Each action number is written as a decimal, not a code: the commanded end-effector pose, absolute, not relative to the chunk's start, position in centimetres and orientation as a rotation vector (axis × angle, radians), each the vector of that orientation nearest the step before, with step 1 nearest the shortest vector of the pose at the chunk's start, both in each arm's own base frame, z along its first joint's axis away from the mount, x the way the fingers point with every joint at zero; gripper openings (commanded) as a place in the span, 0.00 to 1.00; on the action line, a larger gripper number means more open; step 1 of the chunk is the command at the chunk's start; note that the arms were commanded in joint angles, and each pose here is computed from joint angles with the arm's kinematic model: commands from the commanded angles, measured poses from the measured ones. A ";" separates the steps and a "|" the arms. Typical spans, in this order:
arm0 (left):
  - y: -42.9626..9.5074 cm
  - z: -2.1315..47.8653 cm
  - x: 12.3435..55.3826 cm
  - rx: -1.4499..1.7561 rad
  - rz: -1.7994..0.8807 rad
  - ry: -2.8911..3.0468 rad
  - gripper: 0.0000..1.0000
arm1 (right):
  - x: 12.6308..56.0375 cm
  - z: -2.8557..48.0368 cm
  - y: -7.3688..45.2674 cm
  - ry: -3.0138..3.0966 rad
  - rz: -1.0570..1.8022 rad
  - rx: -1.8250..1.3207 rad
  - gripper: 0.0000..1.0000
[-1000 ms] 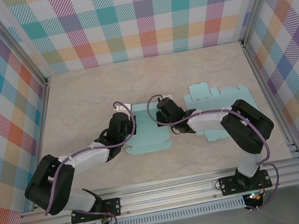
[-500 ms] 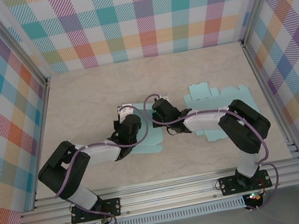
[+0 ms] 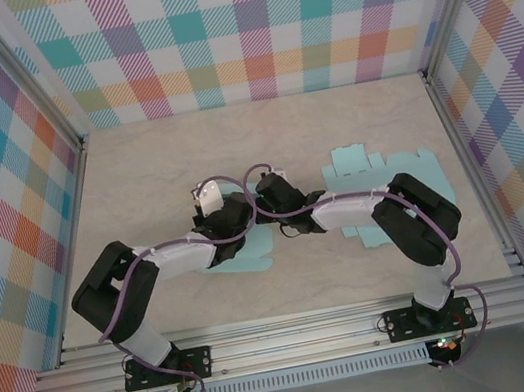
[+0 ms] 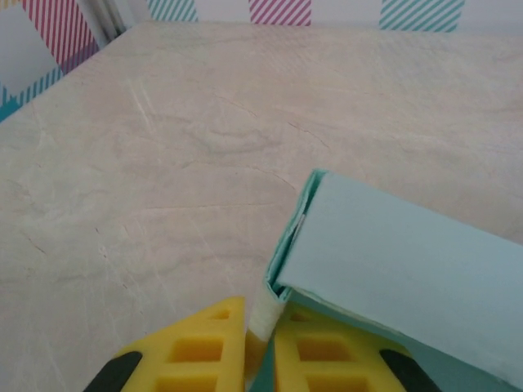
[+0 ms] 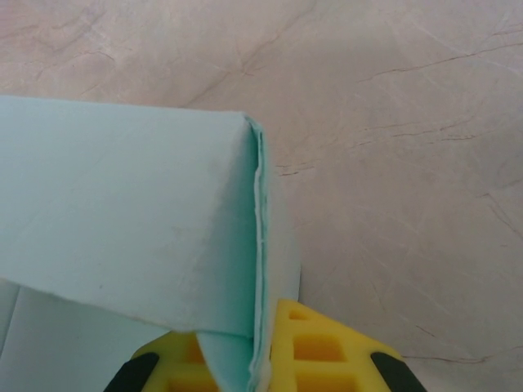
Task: Fold the paper box
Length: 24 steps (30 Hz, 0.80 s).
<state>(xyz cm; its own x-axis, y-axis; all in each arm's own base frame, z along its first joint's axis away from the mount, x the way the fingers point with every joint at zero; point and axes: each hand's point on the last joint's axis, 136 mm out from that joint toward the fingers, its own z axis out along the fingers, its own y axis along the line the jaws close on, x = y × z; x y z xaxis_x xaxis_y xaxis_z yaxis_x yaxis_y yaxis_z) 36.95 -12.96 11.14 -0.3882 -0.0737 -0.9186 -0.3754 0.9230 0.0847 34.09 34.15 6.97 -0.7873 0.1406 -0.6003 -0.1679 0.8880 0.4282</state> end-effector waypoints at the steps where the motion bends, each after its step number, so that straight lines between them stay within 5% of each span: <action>1: -12.5 10.8 37.3 -0.343 0.238 1.970 0.20 | 32.0 3.4 33.0 2.553 0.539 0.003 0.00; 9: -12.0 9.1 36.3 -0.301 0.268 2.026 0.37 | 32.1 4.1 32.9 2.546 0.538 -0.002 0.00; 14: -11.1 8.4 36.1 -0.324 0.325 2.030 0.38 | 31.8 4.2 33.1 2.547 0.563 -0.012 0.00; 24: -8.1 10.0 35.7 -0.506 0.494 1.925 0.06 | 31.7 3.7 33.9 2.571 0.603 -0.004 0.00</action>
<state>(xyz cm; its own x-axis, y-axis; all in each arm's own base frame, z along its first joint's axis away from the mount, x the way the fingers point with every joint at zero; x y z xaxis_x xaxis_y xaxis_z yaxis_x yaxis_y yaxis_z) 35.52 -11.02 7.40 -0.5055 -0.0385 -0.8620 -0.3560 0.9193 0.1677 33.82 34.74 6.97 -0.8095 0.1442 -0.5691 -0.1612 0.8775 0.4516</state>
